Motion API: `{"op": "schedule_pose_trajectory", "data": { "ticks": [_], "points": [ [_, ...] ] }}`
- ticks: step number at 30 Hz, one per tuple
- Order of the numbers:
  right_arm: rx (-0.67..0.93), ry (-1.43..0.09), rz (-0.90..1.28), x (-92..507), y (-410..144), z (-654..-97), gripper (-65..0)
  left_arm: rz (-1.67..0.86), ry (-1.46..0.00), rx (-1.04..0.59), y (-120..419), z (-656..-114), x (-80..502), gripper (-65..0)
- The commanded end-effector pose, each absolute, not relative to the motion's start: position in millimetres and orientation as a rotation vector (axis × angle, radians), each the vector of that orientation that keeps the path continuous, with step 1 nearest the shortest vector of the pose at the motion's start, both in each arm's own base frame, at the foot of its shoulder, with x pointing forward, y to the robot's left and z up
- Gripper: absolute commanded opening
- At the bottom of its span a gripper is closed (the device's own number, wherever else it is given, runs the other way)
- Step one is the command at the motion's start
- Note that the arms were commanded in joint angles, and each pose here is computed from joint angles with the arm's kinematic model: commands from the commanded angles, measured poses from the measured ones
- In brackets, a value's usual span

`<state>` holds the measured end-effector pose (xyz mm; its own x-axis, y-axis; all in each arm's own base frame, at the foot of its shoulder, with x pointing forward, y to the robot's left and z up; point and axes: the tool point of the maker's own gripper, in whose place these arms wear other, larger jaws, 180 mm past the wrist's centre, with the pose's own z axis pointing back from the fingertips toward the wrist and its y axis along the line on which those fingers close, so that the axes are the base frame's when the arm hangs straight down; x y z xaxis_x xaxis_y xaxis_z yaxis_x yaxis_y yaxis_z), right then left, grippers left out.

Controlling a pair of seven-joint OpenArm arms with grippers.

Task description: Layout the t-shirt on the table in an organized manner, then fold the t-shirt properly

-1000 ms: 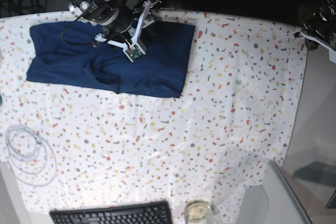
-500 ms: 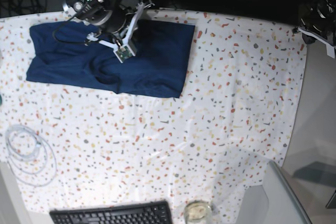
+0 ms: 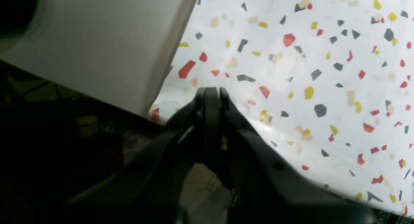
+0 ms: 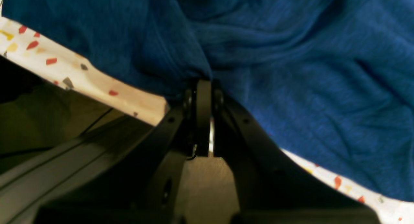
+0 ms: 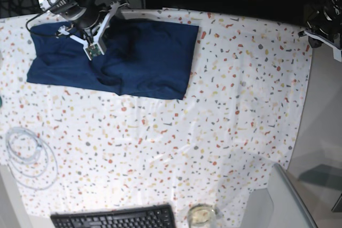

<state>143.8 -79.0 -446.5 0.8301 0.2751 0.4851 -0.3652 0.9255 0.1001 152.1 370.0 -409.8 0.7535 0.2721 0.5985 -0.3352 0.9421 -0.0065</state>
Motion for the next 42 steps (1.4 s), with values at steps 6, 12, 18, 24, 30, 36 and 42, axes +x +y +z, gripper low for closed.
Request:
{"op": "schedule_pose_trajectory", "data": {
  "ticks": [6, 12, 18, 24, 30, 36, 42],
  "points": [
    [0.209, -0.486, 0.33, 137.0, -76.4, -445.3, -64.7, 0.318, -0.684, 0.122, 377.6, -396.3, 162.7, -65.0],
    [0.206, -0.473, 0.323, 133.3, -77.7, -448.7, -64.2, 0.318, -0.684, 0.122, 377.6, -396.3, 162.7, -65.0],
    [0.143, -0.439, 0.228, 130.7, -92.8, -453.6, -64.1, 0.316, -0.674, 0.127, 382.1, -397.3, 161.6, -65.0],
    [0.085, -0.479, 0.115, 137.0, -105.0, -439.3, -52.5, 0.335, -0.64, 0.123, 388.0, -407.4, 153.6, -65.0],
    [0.064, -0.509, 0.045, 138.7, -108.1, -421.2, -33.8, 0.335, -0.644, 0.126, 388.9, -405.9, 154.0, -65.0],
    [0.063, -0.491, 0.044, 135.6, -108.7, -420.6, -32.3, 0.333, -0.652, 0.131, 390.2, -403.1, 155.6, -65.0],
    [0.081, -0.572, 0.058, 147.0, -101.7, -412.6, -32.4, 0.337, -0.647, 0.129, 390.3, -404.9, 154.4, -65.0]
  ]
}}
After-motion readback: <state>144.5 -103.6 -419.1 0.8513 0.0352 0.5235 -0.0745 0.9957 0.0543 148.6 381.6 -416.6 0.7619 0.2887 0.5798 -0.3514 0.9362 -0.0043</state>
